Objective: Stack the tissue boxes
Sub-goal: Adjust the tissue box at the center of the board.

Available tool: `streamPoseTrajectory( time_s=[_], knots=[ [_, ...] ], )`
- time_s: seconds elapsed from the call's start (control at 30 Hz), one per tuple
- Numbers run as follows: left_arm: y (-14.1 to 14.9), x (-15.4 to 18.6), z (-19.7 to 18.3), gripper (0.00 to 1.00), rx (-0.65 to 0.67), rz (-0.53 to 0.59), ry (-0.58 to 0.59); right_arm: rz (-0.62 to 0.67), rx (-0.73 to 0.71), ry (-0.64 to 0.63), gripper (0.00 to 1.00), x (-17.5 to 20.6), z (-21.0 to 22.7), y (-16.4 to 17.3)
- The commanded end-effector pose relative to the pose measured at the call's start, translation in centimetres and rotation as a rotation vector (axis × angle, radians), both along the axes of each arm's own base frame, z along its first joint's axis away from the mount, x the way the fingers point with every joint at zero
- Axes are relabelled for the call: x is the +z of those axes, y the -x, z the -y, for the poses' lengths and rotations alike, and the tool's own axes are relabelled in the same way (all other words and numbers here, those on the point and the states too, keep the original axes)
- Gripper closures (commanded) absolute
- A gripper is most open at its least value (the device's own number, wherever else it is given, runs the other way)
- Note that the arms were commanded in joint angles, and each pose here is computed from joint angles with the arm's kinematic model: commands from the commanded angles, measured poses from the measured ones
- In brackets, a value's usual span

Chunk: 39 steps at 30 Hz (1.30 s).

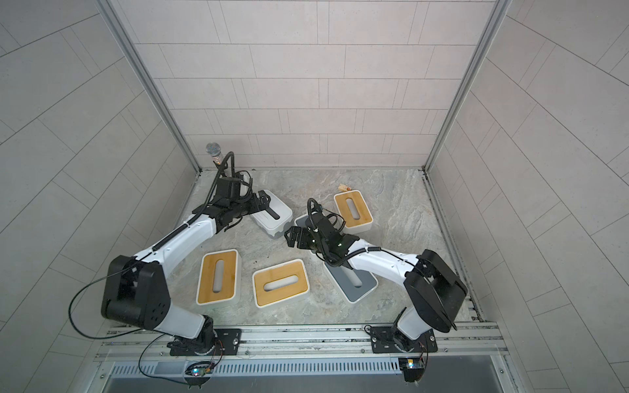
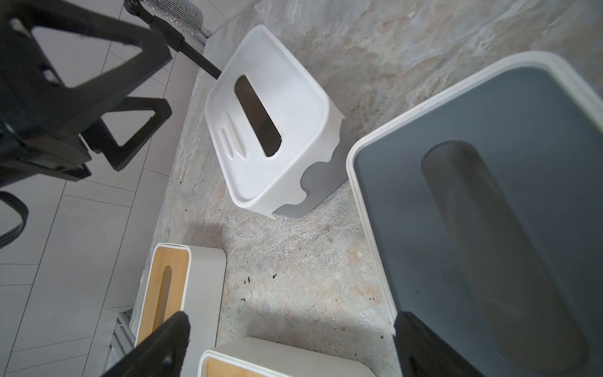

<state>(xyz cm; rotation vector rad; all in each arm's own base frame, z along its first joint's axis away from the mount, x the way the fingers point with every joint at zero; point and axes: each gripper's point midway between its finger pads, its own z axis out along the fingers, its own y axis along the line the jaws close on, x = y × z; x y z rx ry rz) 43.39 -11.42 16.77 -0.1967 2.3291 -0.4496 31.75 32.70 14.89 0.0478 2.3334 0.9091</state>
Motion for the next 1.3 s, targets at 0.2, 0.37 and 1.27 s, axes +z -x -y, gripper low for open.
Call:
streamPoseTrajectory(
  time_s=[0.2,0.37,1.27],
  knots=[
    [-4.3,-1.5,-1.1,0.00,-0.066,-0.050,-0.128,-0.015,0.004,-0.073,0.01,0.1,-3.7,-1.5],
    [-6.2,-3.1,-1.7,0.00,-0.051,-0.101,-0.144,-0.031,0.015,-0.071,0.01,-0.8,-4.9,-2.2],
    [-1.0,-6.7,-1.5,0.00,-0.060,-0.417,-0.083,-0.070,-0.007,0.021,0.01,-3.5,-5.4,-3.8]
  ],
)
